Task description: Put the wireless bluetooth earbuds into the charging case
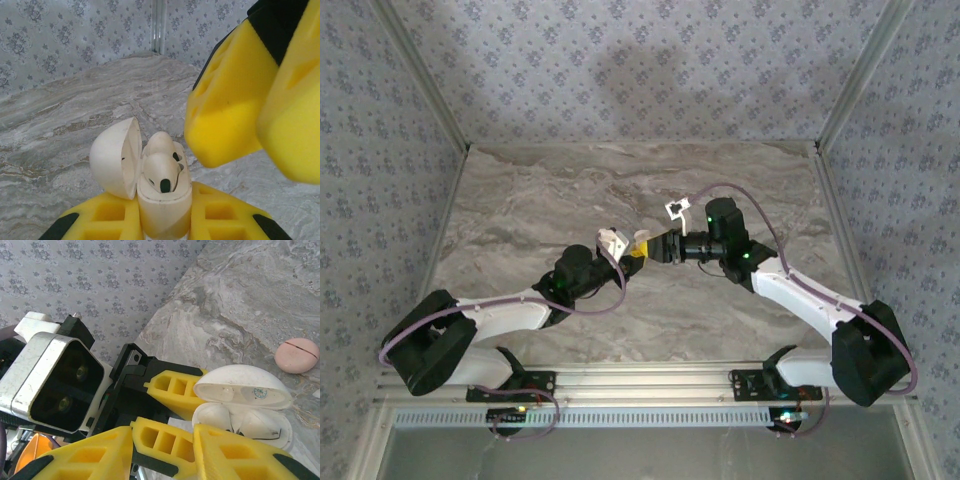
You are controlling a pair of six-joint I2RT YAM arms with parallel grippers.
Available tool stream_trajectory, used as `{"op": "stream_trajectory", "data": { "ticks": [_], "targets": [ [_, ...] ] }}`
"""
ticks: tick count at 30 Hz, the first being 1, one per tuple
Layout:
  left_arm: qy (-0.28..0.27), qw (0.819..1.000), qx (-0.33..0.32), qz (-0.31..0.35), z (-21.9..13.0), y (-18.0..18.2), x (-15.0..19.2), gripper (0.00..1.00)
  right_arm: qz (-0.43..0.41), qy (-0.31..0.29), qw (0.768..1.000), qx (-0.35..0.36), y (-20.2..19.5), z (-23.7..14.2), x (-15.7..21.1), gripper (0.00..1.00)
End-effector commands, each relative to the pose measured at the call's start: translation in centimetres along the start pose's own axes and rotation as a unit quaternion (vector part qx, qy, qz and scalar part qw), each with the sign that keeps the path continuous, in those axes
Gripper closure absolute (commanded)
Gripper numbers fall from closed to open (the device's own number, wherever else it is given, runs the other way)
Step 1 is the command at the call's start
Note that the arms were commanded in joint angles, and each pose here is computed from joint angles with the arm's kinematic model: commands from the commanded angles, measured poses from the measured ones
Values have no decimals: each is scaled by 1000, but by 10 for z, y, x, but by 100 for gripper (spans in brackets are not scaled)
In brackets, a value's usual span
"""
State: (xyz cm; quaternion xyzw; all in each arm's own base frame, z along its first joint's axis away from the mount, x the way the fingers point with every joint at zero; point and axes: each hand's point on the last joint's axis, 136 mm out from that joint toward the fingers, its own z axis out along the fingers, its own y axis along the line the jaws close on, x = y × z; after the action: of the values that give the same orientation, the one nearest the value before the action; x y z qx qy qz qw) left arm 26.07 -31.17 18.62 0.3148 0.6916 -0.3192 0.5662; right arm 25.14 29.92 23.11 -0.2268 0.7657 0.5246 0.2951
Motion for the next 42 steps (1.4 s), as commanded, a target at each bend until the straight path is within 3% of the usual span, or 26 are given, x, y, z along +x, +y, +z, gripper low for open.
{"op": "stream_trajectory", "data": {
  "ticks": [1, 13, 23, 27, 31, 37, 42],
  "targets": [
    [-30, 999, 17, 14, -1, -9, -23, 90, -31, -12, 999, 4, 10, -11, -13, 62],
    [-24, 996, 80, 29, -7, -31, -27, 90, -85, -36, 993, 66, 1, -56, -24, 60],
    [0, 991, 126, 50, -16, -48, -26, 90, -204, -89, 970, 93, 21, -100, -37, 49],
    [18, 988, 133, 71, -22, -52, -25, 90, -237, -119, 958, 112, 25, -116, -40, 35],
    [35, 985, 138, 93, -27, -55, -26, 89, -256, -126, 953, 107, 31, -121, -40, 28],
    [64, 978, 145, 134, -34, -58, -24, 89, -306, -103, 943, 74, 39, -115, -30, 27],
    [84, 973, 146, 159, -39, -58, -24, 89, -416, -66, 907, 27, 50, -105, -1, 33]
  ]
}}
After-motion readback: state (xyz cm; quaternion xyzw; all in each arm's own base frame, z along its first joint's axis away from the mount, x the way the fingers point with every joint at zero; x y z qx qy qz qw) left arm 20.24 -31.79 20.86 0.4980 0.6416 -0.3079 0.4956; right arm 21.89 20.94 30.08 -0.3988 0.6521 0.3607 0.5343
